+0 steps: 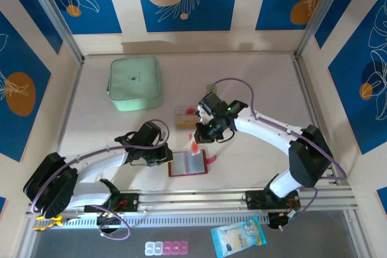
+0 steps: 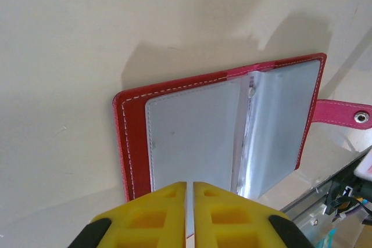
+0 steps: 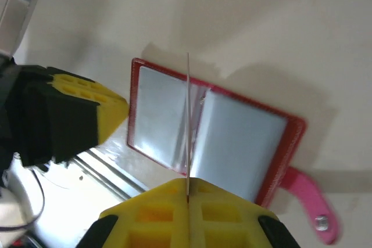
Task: Take the credit cards out of the card holder
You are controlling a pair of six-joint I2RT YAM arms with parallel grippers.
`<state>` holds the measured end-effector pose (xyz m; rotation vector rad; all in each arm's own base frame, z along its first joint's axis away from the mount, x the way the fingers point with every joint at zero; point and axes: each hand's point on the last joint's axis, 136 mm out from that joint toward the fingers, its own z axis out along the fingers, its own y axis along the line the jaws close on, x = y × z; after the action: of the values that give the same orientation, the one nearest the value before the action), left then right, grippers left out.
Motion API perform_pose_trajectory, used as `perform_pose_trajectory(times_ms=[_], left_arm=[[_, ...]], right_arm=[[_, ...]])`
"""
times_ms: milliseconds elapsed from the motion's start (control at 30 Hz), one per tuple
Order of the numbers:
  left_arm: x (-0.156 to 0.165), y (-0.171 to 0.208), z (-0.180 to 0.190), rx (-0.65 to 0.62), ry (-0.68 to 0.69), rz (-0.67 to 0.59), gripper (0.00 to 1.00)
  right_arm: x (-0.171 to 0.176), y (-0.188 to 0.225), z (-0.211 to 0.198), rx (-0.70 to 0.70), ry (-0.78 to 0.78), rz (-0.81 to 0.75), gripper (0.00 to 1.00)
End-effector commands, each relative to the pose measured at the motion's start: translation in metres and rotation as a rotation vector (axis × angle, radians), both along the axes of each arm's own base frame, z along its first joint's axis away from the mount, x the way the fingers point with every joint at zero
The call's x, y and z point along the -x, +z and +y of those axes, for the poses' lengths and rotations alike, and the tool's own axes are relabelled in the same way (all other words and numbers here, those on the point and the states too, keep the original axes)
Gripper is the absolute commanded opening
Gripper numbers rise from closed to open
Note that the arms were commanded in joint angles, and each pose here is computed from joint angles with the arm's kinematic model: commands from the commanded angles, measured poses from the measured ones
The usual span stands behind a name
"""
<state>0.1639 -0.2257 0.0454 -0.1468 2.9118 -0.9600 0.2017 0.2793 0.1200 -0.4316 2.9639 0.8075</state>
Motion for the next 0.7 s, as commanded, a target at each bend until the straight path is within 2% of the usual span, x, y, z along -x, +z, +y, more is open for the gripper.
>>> perform_pose_trajectory(times_ms=[0,367,567,667], left_arm=[[0.003,-0.004,0.011,-0.038,0.004,-0.008,0.11],[0.007,-0.003,0.029,-0.050,0.044,-0.025,0.16],[0.008,-0.003,0.039,-0.052,0.072,-0.032,0.19],[0.009,-0.002,0.043,-0.052,0.083,-0.036,0.21]], right_arm=[[-0.006,0.003,-0.014,0.073,0.240,-0.110,0.01],[-0.072,0.019,-0.019,0.252,0.821,-0.463,0.00],[-0.096,0.027,-0.008,0.302,1.025,-0.520,0.00],[-0.110,0.029,0.000,0.298,1.074,-0.537,0.00]])
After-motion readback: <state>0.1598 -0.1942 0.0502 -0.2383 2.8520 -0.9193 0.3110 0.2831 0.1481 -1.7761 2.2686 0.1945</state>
